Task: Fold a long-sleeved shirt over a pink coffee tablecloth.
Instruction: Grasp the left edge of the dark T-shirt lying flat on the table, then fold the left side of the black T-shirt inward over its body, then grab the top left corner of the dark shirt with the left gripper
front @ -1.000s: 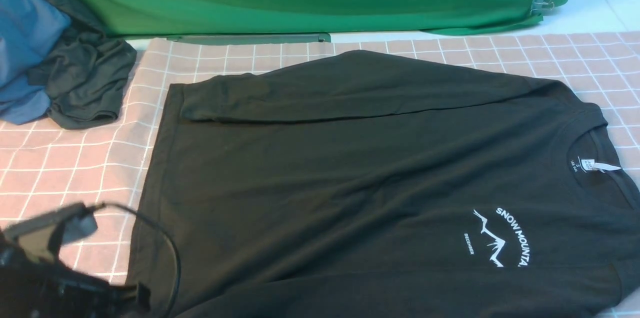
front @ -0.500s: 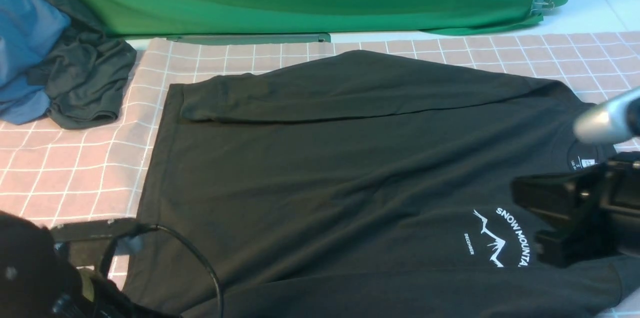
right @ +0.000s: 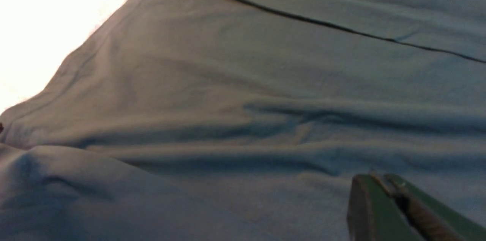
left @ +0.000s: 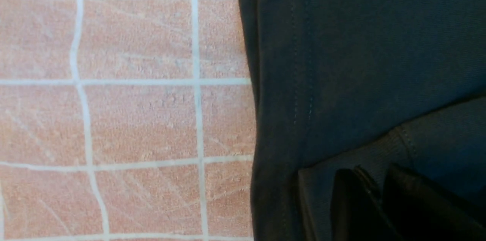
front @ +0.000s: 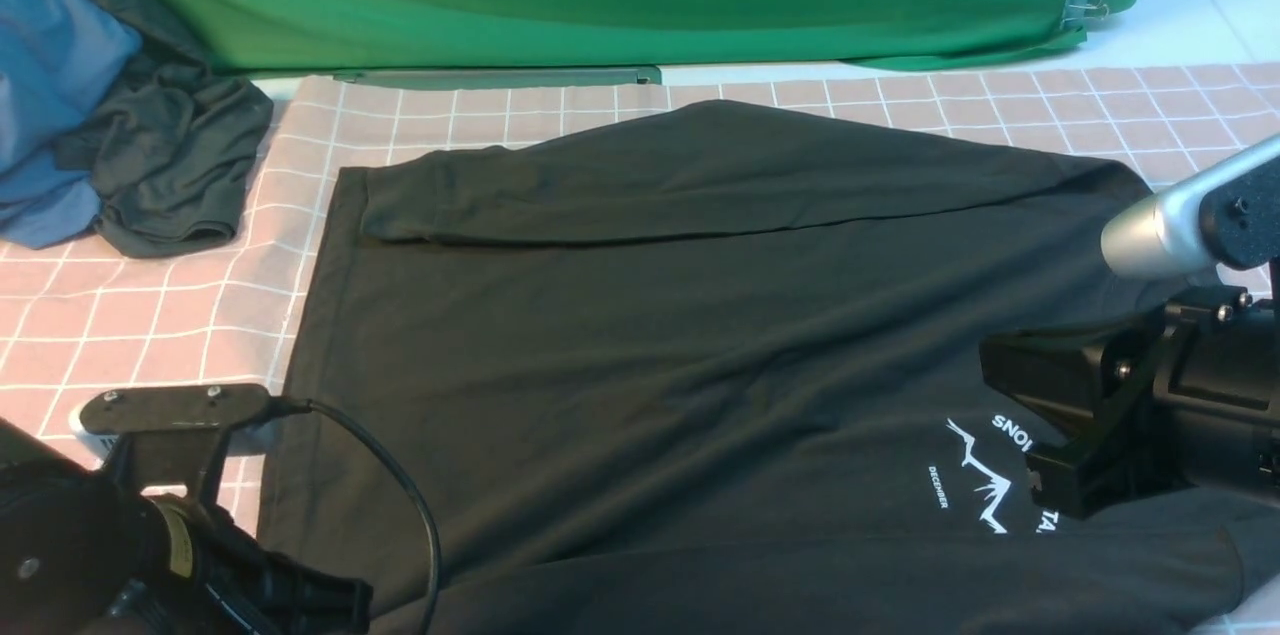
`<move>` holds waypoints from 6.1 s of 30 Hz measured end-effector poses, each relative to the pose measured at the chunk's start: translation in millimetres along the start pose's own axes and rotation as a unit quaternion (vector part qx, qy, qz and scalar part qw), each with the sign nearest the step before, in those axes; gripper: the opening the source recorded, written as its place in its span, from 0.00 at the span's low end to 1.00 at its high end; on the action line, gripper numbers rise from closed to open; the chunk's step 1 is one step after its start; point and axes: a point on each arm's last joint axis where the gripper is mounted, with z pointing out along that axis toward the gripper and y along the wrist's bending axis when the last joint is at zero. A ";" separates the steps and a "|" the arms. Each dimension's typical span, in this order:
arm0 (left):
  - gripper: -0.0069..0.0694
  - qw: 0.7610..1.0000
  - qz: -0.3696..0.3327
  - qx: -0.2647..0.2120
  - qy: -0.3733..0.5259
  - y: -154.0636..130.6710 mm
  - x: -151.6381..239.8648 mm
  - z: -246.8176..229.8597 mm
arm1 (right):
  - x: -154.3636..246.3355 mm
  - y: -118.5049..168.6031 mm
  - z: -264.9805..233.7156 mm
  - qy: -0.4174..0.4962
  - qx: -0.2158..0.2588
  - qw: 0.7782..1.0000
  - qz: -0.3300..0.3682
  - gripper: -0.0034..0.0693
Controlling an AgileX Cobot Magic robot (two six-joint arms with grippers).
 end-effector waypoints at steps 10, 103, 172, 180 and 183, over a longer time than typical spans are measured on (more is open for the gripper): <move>0.67 0.998 0.012 -0.021 0.057 0.9 8.9 27.6 | -0.6 0.1 0.0 -0.004 0.000 1.000 -0.011 0.10; 0.23 0.978 0.044 -0.079 -0.190 12.1 -187.5 44.9 | 2.0 -0.3 0.1 0.011 0.001 1.000 0.008 0.12; 0.16 0.985 -0.148 0.043 0.079 16.5 -0.9 5.1 | 61.8 38.3 108.8 0.398 -0.049 0.904 -0.149 0.16; 0.16 0.986 -0.139 0.043 0.085 16.5 0.2 4.9 | 59.9 36.1 93.9 0.426 -0.046 0.890 -0.157 0.17; 0.16 0.983 -0.143 0.054 0.105 13.9 3.3 4.1 | 58.7 36.4 94.6 0.418 -0.045 0.894 -0.155 0.20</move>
